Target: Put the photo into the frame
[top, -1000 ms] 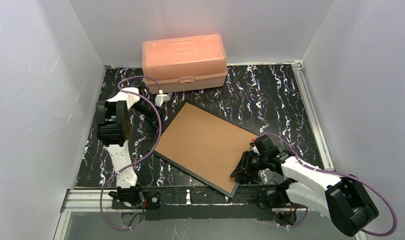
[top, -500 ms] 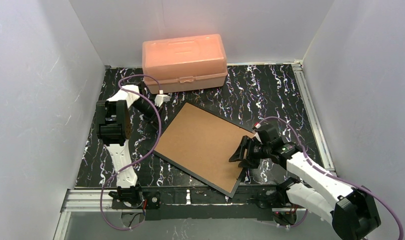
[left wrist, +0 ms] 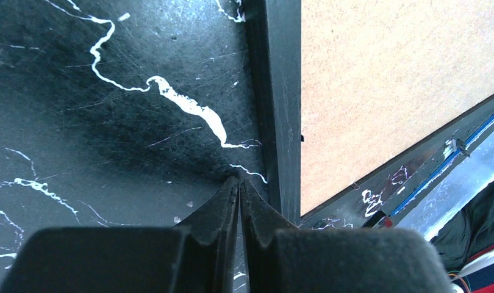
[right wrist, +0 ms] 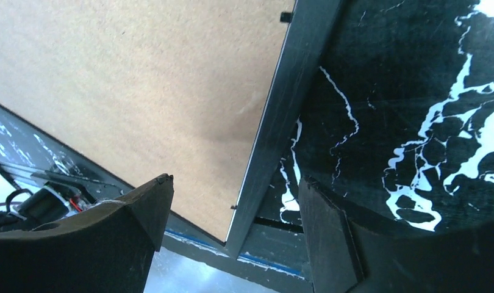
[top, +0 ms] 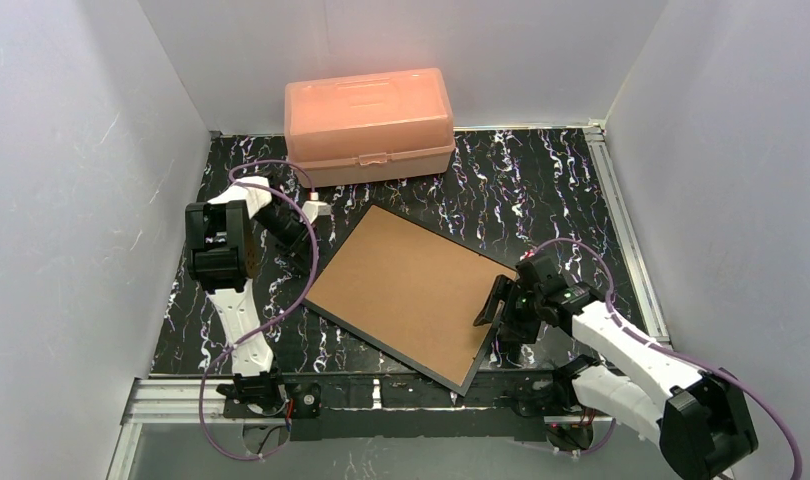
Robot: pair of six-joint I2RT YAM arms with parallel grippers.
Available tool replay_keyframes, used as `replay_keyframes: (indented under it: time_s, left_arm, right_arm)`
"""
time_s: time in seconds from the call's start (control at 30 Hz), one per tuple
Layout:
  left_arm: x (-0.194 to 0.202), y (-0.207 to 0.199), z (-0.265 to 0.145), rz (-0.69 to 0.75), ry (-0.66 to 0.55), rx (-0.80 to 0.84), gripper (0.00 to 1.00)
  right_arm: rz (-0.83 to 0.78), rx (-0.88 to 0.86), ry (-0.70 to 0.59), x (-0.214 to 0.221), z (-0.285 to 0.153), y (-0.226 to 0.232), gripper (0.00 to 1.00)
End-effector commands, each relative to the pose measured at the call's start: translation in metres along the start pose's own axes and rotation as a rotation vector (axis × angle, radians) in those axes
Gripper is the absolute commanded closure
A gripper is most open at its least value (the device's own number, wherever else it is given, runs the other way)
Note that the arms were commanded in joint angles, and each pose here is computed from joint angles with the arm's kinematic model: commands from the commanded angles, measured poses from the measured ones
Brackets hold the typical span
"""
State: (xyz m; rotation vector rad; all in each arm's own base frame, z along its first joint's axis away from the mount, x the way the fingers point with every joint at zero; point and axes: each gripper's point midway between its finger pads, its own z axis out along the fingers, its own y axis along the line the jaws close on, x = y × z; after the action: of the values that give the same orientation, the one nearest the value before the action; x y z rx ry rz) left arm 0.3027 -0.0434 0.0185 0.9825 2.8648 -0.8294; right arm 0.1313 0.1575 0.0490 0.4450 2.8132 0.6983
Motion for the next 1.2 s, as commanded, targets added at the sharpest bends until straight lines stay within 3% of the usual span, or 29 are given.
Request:
replay_keyframes:
  time_s: [0.0, 0.5, 0.63, 0.93, 1.17]
  left_arm:
    - [0.005, 0.0, 0.003, 0.052, 0.014, -0.027, 0.96]
    - [0.036, -0.03, 0.017, 0.12, 0.063, 0.055, 0.98]
    - [0.043, -0.053, 0.023, 0.179, 0.102, 0.109, 0.98]
    - [0.073, -0.1, 0.032, 0.307, 0.19, 0.239, 0.98]
    - [0.074, -0.116, 0.024, 0.337, 0.196, 0.291, 0.97]
  right_arm:
    - [-0.012, 0.004, -0.065, -0.019, 0.009, 0.003, 0.17]
    - [-0.162, -0.02, -0.076, -0.106, 0.038, 0.052, 0.18]
    - [-0.187, -0.049, -0.076, -0.131, 0.044, 0.064, 0.18]
    - [-0.22, -0.091, -0.055, -0.163, 0.065, 0.085, 0.19]
    - [-0.232, -0.15, -0.047, -0.182, 0.082, 0.107, 0.18]
